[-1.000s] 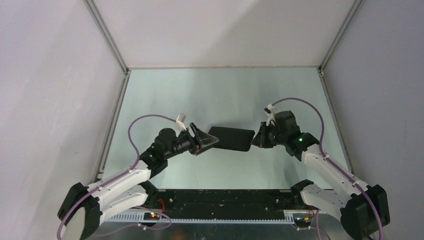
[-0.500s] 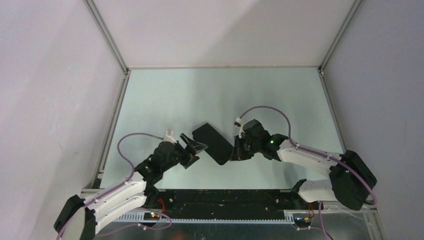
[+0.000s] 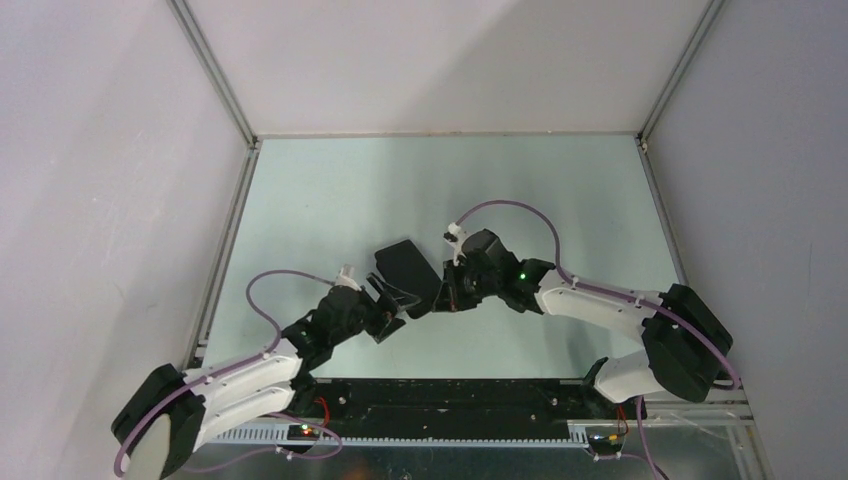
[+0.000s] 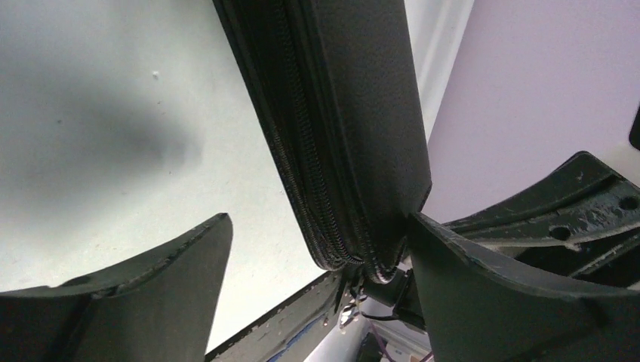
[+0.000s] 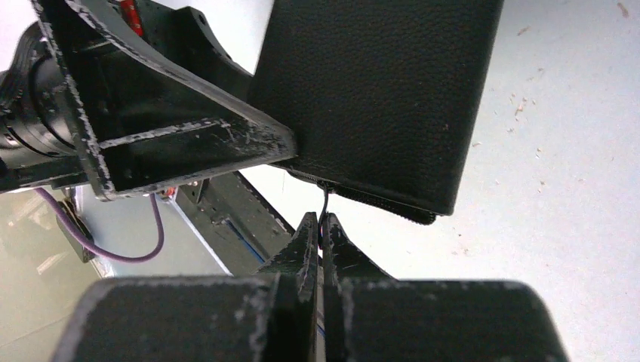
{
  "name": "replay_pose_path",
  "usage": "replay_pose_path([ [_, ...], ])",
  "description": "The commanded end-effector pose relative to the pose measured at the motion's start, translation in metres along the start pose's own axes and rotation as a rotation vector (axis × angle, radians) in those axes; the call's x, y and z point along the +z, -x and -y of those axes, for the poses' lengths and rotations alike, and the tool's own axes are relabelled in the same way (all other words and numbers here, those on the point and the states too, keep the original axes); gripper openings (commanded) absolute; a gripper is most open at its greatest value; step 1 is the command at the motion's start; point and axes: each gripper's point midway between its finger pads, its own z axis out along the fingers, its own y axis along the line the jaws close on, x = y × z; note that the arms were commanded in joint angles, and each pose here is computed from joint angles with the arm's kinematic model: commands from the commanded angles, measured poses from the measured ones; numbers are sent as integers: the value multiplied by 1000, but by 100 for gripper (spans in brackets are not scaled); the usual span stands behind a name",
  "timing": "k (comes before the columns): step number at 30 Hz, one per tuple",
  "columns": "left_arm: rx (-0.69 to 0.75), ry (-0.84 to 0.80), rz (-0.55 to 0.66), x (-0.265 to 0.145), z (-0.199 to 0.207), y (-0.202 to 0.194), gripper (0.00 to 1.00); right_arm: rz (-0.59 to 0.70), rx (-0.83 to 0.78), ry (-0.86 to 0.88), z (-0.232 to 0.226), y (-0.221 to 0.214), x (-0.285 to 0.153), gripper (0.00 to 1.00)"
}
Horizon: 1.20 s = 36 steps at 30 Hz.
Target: Sort the hair-cutting tools
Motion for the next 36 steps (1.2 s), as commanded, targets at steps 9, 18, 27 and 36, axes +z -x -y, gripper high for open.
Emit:
replay_pose_path([
  [9, -40, -135, 79, 3, 47, 11, 51, 74, -52, 79, -38, 27, -4, 0],
  [18, -95, -153, 144, -9, 46, 22, 0, 72, -88, -64, -2, 24, -17, 0],
  [27, -234, -273, 204, -30, 49, 35, 0, 132, 90, -247, 92, 23, -59, 0],
  [36, -138, -318, 212, -38, 72, 39, 0, 234, 77, -157, 86, 39, -85, 16],
])
